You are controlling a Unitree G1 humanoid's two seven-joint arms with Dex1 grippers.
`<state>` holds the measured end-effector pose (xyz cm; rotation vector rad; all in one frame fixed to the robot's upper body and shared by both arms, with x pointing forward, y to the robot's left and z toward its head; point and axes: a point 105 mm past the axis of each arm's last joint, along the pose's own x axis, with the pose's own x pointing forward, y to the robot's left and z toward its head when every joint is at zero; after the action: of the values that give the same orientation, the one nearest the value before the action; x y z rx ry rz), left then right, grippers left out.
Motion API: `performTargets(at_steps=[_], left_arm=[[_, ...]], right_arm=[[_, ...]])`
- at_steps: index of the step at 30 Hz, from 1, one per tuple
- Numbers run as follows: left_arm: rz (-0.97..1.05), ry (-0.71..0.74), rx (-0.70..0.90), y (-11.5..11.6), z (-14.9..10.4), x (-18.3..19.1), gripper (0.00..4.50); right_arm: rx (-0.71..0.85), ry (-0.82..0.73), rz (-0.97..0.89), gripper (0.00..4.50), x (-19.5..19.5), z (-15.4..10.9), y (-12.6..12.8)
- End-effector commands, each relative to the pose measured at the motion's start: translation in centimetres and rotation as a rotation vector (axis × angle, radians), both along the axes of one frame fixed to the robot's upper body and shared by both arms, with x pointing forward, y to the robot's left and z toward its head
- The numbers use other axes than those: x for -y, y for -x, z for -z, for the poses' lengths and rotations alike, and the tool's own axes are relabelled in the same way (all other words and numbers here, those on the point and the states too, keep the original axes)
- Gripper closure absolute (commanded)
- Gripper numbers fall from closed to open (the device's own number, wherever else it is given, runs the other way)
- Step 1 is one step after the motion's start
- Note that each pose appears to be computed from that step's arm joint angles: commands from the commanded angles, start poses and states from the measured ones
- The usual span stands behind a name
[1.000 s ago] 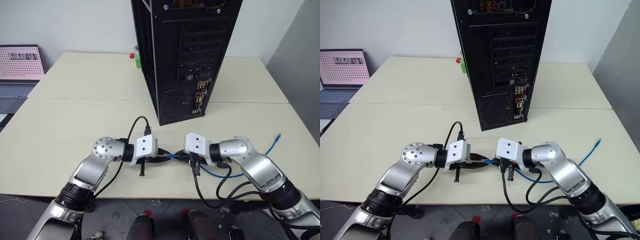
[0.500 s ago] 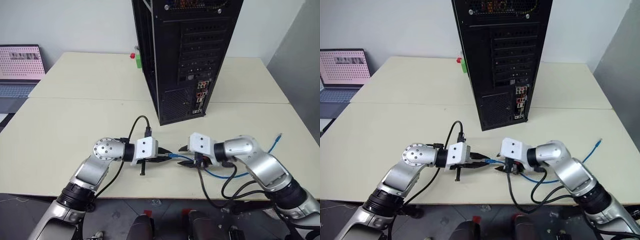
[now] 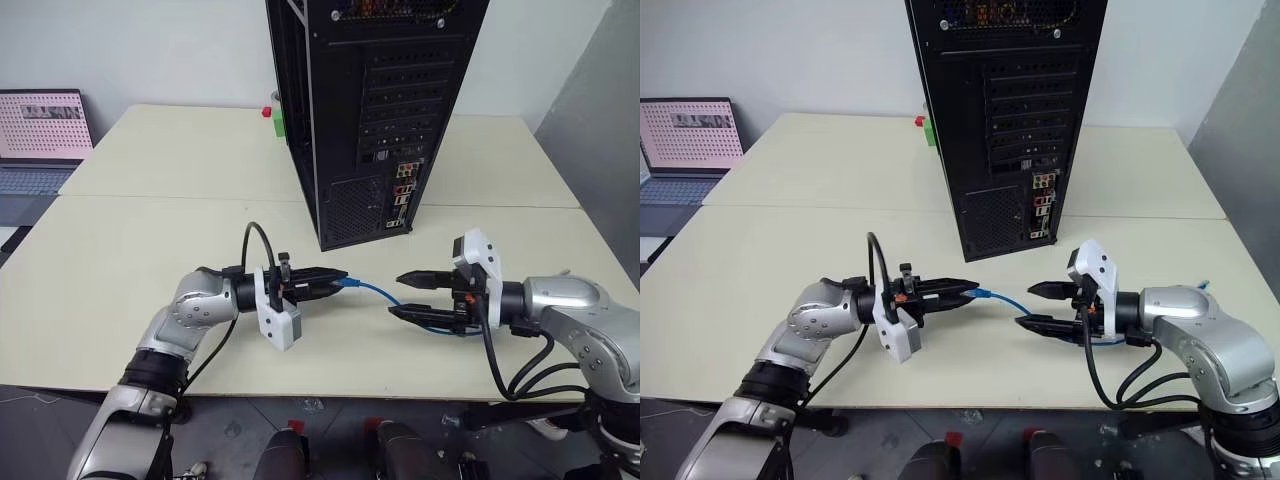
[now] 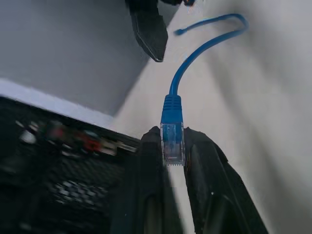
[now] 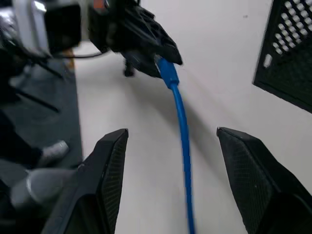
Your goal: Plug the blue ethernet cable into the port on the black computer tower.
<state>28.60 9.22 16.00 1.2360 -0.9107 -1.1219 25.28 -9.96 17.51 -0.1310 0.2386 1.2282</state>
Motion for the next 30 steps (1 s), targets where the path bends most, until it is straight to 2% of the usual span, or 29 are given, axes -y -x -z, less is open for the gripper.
performTargets(at_steps=[1,13,20,21,26,30], left_arm=[[0.035,0.031,0.125,0.3,-0.6,-0.1,4.21],[0.026,0.081,0.228,-0.1,-1.5,0.6,4.21],[0.027,0.094,0.251,0.1,-1.8,0.8,4.21],[0.027,0.094,0.253,0.1,-1.8,0.9,4.21],[0.029,0.089,0.254,0.3,-1.7,0.8,4.21],[0.030,0.089,0.254,0.4,-1.7,0.8,4.21]], right_arm=[[0.022,-0.067,0.010,1.43,-0.7,-1.6,0.3],[0.000,-0.115,-0.042,1.43,-4.8,-0.7,-0.7],[0.004,-0.139,-0.058,1.43,-5.5,-0.7,-1.3],[0.004,-0.139,-0.058,1.79,-5.5,-0.7,-1.3],[0.010,-0.142,-0.068,2.74,-5.4,-0.9,-1.4],[0.007,-0.146,-0.073,3.69,-5.3,-1.0,-1.4]])
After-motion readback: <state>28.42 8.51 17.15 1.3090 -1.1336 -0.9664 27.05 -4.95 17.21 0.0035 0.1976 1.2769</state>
